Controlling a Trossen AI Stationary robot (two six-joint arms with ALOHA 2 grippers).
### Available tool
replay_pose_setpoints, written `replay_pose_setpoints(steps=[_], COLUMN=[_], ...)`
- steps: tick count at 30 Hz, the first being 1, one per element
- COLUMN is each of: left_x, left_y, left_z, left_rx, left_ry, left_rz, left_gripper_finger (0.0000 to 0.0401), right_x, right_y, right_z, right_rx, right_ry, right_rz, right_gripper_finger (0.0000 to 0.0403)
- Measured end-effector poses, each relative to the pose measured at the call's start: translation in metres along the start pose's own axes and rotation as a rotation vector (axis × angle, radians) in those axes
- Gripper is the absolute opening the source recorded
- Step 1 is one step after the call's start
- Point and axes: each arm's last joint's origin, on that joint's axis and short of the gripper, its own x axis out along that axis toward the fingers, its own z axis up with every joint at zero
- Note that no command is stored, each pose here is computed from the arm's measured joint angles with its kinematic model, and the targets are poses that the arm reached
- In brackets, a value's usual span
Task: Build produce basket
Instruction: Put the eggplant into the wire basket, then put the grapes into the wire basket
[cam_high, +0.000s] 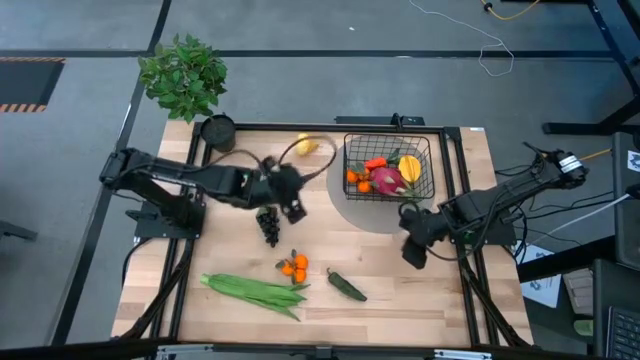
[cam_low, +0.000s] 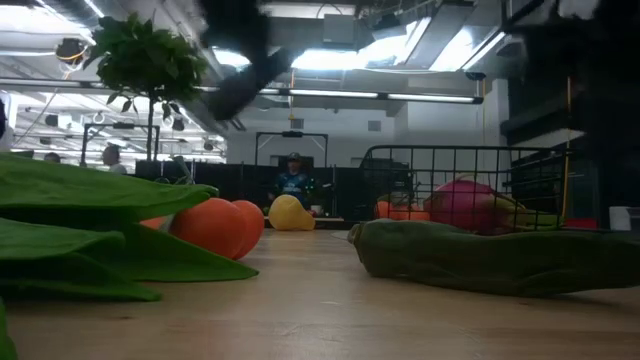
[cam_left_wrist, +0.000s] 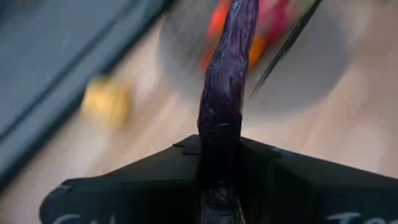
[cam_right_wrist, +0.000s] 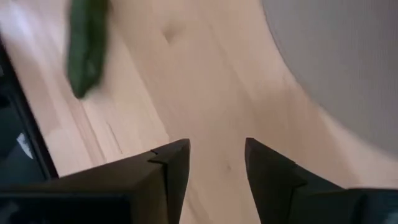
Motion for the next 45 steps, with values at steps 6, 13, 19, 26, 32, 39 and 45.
replay_pose_setpoints(steps=[6, 13, 19, 26, 32, 39, 45], left_x=[0.036, 0.116, 0.159, 0.182, 0.184, 0.182, 0.162], left_y=[0.011, 0.035, 0.03, 0.02, 0.019, 0.02, 0.029], left_z=[0.046, 0.079, 0.114, 0.126, 0.129, 0.129, 0.116], left_rx=[0.071, 0.032, 0.043, 0.099, 0.122, 0.123, 0.148], left_ry=[-0.302, -0.361, -0.336, -0.167, -0.157, -0.147, 0.069], left_rz=[-0.245, -0.351, -0.443, -0.427, -0.417, -0.413, -0.398], left_gripper_finger=[0.0032, 0.0032, 0.0036, 0.0094, 0.0141, 0.0161, 0.0162], right_x=[-0.001, -0.001, -0.002, -0.002, -0.002, -0.002, -0.003], right_y=[0.005, 0.014, 0.019, 0.022, 0.022, 0.021, 0.021], right_z=[-0.017, -0.028, -0.031, -0.034, -0.034, -0.033, -0.033], right_rx=[0.083, 0.12, 0.121, 0.095, 0.071, 0.07, 0.072], right_ry=[0.006, -0.017, -0.062, -0.086, -0.086, -0.108, -0.127], right_rz=[-0.055, -0.033, -0.012, -0.006, -0.007, -0.019, -0.023], right_gripper_finger=[0.0143, 0.0143, 0.0143, 0.0143, 0.0143, 0.0143, 0.0143])
